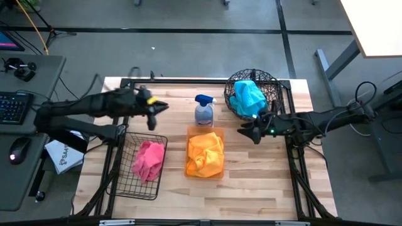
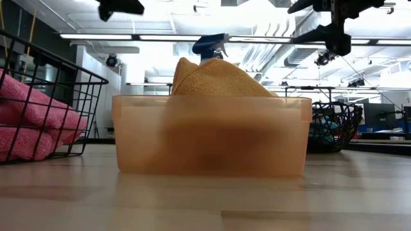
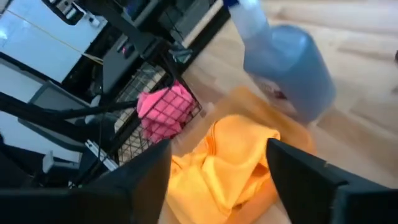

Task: Sort microfiber towel by color & place in baskets
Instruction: Return to Home Position

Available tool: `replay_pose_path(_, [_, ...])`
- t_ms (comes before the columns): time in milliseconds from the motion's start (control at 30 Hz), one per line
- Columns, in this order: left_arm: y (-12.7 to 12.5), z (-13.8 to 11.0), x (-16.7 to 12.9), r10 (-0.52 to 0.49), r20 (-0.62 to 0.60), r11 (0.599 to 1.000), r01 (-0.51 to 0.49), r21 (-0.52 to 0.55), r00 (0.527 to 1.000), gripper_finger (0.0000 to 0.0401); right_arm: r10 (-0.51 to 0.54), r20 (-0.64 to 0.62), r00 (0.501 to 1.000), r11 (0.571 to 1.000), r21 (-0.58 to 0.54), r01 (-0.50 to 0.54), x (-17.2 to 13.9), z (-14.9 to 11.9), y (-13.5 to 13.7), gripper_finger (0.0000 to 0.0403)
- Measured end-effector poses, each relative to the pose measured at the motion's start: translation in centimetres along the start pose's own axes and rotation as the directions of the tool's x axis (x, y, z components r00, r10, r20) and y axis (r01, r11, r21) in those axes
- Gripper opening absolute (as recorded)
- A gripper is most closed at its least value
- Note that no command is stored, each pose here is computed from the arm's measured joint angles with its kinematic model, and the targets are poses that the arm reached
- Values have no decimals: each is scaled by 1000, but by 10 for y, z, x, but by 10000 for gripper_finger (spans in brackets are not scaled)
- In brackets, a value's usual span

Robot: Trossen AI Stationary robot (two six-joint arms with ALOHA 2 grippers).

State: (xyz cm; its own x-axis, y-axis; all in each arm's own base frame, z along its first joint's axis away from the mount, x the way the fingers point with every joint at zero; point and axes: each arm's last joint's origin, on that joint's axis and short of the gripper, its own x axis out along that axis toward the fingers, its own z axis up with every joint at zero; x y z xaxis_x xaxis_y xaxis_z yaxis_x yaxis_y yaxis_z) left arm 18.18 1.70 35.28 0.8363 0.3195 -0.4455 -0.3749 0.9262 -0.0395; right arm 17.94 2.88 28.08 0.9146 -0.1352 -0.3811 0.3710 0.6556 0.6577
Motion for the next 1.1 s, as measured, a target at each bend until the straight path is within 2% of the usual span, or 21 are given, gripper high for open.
replay_pose_path(33, [3,-5,-6,-8,54,1000,10,-25,999,29,2,11,1000,1000,-13,-2,-1,2,0,252])
replay_pose_path(100, [8,-17,-13,-25,165,996,39,-85,986,10,15,38,999,999,-33,-13,-3,6,-1,217])
replay_pose_path(233, [14,-46,-15,-47,358,981,110,-159,932,10,43,70,997,997,-63,-38,-8,13,-1,119])
replay_pose_path(333, [16,-70,-8,-53,443,960,167,-224,895,2,69,72,995,996,-57,-65,-13,15,-1,31])
replay_pose_path(367, [17,-77,-6,-55,462,953,184,-240,885,3,81,69,994,995,-63,-77,-15,16,-1,16])
replay_pose_path(500, [18,-100,2,-69,527,917,262,-301,847,1,115,64,991,991,-70,-111,-21,16,1,18])
replay_pose_path(600, [17,-117,6,-89,542,896,305,-323,836,0,136,58,989,988,-80,-131,-26,16,1,4])
replay_pose_path(767, [13,-137,9,-127,551,853,374,-363,825,0,150,36,988,985,-86,-147,-36,14,-1,3])
replay_pose_path(867, [11,-145,9,-117,552,848,372,-377,825,0,160,21,987,984,-88,-158,-42,12,-2,2])
replay_pose_path(967, [11,-154,11,-76,540,864,326,-384,838,0,166,1,986,982,-92,-166,-49,11,-4,1])
replay_pose_path(1100, [12,-173,16,-49,514,859,299,-416,856,0,176,-24,984,980,-88,-178,-58,8,-7,1])
